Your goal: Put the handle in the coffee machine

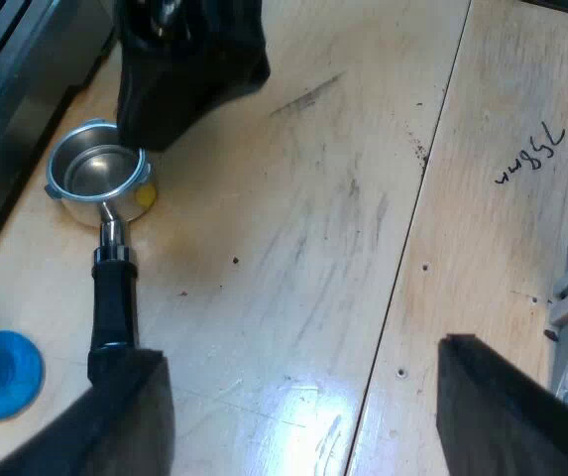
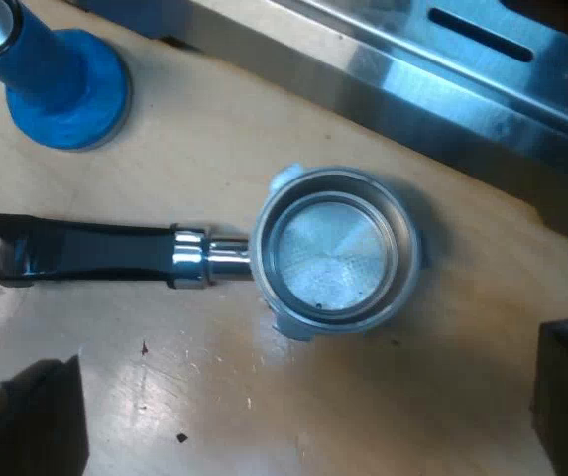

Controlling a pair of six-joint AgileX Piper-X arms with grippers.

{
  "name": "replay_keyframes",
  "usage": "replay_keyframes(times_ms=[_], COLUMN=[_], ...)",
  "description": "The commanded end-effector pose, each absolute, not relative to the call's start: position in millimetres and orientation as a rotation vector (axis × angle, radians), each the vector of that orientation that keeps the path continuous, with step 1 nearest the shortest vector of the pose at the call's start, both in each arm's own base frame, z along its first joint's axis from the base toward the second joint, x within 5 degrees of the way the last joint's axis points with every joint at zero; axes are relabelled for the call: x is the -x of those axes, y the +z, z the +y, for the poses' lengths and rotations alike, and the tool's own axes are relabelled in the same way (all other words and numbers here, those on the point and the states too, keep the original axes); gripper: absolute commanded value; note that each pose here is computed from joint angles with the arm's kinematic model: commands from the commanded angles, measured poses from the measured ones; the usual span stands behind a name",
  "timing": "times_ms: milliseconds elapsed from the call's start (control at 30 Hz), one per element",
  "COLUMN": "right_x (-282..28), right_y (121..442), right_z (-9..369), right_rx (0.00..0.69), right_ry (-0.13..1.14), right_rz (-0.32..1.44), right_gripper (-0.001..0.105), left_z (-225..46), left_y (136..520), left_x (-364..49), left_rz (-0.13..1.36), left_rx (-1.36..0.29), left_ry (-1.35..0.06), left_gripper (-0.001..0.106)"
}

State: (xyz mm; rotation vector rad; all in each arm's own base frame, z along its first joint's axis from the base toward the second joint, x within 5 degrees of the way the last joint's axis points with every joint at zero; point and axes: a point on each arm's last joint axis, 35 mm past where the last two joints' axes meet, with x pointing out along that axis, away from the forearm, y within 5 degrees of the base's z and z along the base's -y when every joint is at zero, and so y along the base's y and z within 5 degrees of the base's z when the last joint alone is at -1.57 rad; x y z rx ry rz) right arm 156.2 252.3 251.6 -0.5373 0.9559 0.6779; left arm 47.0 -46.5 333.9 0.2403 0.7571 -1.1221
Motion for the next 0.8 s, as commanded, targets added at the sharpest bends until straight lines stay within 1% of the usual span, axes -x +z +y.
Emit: replay_keyframes(times_ms=[33, 367, 567, 667, 800], right_x=[-159, -164, -165, -168, -177], right_y=[246, 224, 217, 214, 210], right_z=[256, 265, 267, 266, 265], right_rx=[0.561, 0.594, 0.605, 0.602, 0.566], right_ry=[0.69, 0.68, 0.675, 0.669, 0.678], right_rz=[0.963, 1.009, 1.027, 1.039, 1.062], right_gripper=[0.092, 0.092, 0.092, 0.092, 0.092], left_z=[-47, -47, -47, -47, -47], left_y=[335, 336, 336, 336, 336], left_x=[-47, -48, -48, -48, -48], left_rz=[0.757, 0.752, 0.752, 0.752, 0.752], left_rx=[-0.244, -0.245, -0.245, -0.245, -0.245], left_ry=[-1.114, -1.114, -1.114, -1.114, -1.114], left_gripper=[0.059, 0.059, 0.059, 0.059, 0.059])
